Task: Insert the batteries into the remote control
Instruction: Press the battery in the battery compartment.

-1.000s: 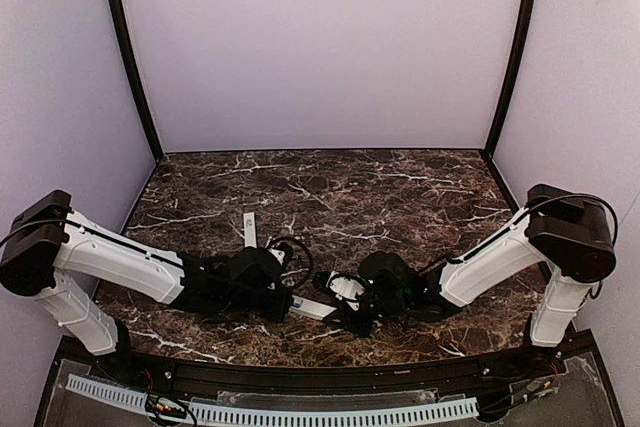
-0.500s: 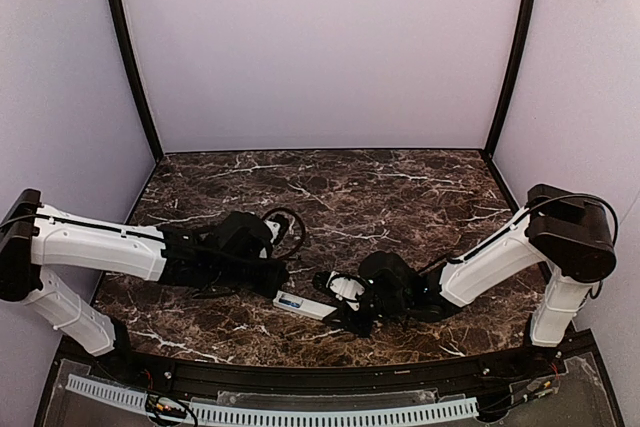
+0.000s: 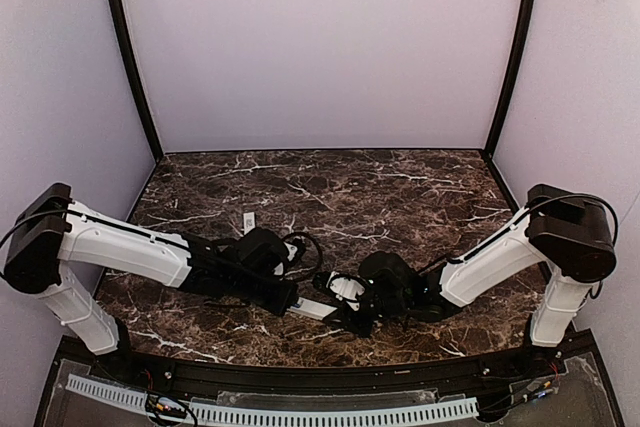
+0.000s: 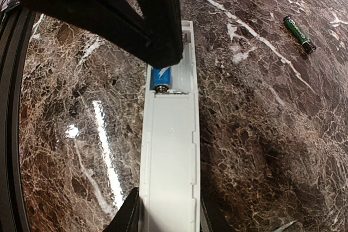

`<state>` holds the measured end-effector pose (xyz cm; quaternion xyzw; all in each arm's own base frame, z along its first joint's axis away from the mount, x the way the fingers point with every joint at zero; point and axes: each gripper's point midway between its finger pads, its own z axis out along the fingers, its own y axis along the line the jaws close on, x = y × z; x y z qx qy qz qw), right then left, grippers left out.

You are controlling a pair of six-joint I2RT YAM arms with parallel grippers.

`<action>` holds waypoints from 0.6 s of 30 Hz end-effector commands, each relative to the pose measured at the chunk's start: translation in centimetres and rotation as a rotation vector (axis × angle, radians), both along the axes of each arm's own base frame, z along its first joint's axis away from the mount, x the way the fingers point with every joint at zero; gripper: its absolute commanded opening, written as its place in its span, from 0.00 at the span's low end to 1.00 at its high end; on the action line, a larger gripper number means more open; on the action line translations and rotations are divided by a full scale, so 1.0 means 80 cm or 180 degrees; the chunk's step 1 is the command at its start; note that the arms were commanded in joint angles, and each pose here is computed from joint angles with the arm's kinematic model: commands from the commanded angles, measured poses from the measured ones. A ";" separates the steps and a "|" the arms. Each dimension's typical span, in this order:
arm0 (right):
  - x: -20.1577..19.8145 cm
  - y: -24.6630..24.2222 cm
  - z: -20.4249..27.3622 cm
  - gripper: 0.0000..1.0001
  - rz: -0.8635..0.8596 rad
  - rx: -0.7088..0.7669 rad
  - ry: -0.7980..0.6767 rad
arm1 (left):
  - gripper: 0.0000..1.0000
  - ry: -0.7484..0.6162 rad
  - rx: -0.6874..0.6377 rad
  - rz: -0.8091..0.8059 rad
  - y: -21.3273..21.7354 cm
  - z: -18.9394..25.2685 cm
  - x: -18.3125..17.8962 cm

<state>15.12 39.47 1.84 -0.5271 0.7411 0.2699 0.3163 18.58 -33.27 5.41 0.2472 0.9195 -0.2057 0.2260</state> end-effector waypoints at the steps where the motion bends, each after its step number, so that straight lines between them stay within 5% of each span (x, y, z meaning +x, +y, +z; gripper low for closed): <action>1: -0.016 -0.049 -0.053 0.00 -0.0056 -0.0594 0.0190 | 0.04 0.0047 0.0031 -0.0064 -0.007 -0.007 -0.003; 14: -0.016 -0.052 -0.053 0.00 -0.0067 -0.0607 0.0180 | 0.05 0.0176 0.0208 -0.0118 0.001 -0.025 -0.011; 18: -0.014 -0.057 -0.051 0.17 -0.0106 -0.0640 0.0148 | 0.18 -0.0076 0.0107 -0.0066 -0.001 0.017 0.008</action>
